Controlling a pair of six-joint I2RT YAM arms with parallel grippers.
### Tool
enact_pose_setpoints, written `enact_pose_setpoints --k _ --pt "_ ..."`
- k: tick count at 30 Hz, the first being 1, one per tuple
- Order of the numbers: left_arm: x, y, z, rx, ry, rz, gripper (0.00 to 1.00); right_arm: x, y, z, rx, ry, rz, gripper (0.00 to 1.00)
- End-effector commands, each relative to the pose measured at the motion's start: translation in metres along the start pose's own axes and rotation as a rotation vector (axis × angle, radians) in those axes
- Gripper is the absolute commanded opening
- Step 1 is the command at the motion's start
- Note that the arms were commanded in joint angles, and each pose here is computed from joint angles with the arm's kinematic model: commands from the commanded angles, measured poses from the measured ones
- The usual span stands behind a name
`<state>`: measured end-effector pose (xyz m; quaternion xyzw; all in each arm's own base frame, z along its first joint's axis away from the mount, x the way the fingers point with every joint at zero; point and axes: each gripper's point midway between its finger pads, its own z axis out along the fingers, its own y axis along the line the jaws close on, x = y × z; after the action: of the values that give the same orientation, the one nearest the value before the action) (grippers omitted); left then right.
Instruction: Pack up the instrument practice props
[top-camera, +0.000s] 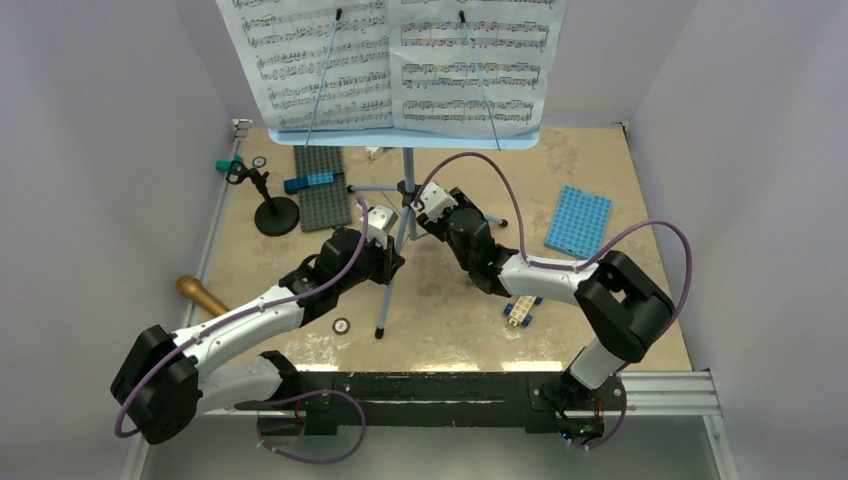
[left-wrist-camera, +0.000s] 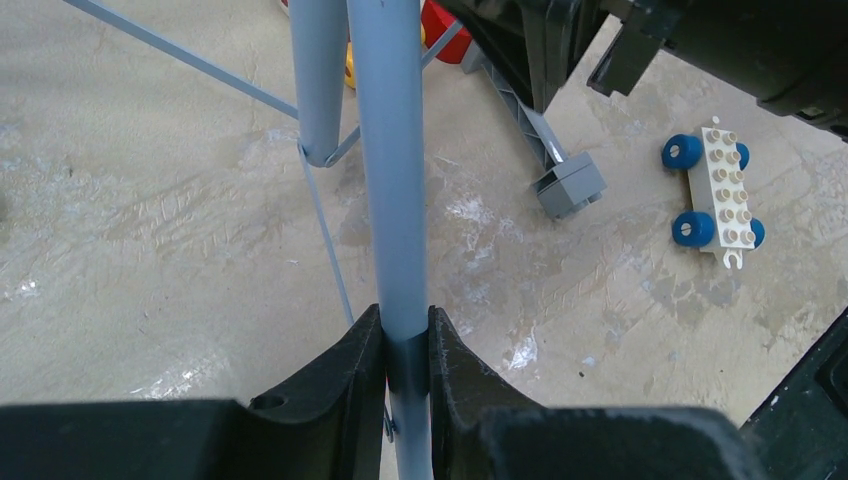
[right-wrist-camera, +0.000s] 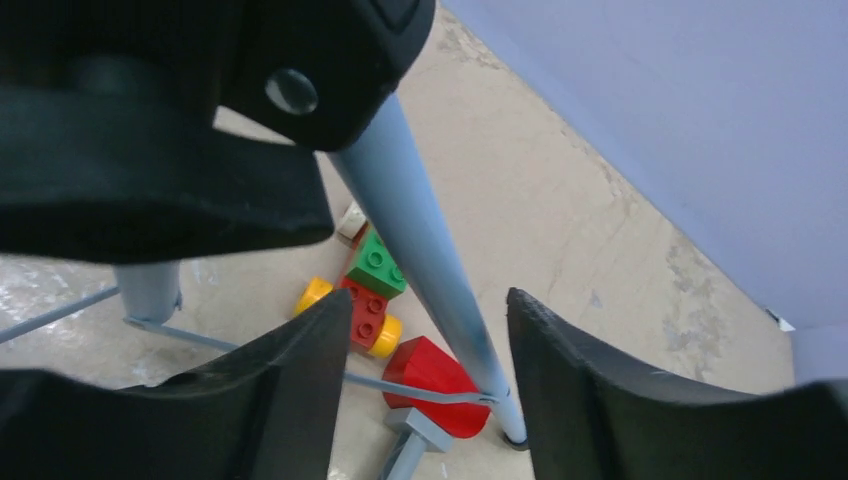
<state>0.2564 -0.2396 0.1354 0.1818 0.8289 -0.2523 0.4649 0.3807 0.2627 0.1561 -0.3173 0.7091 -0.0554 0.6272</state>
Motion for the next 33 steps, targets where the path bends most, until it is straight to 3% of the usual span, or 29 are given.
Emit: enact_pose_setpoints --k 1,6,17,33 --pt "-0.001 -0.025 -0.004 0.098 -0.002 0.016 0.00 -0.035 -0.028 0.009 0.108 -0.074 0.008 0.57" --pt "0.003 -0.028 -0.001 0.113 0.004 0.010 0.00 -0.028 -0.035 0.007 0.148 -0.050 -0.002 0.29" --pt "0.004 -0.028 -0.002 0.111 0.009 0.007 0.00 -0.005 -0.044 -0.028 0.192 0.010 0.031 0.00" --pt "0.019 -0.027 -0.015 0.110 0.001 -0.049 0.00 0.011 -0.002 -0.074 0.129 0.077 0.105 0.00"
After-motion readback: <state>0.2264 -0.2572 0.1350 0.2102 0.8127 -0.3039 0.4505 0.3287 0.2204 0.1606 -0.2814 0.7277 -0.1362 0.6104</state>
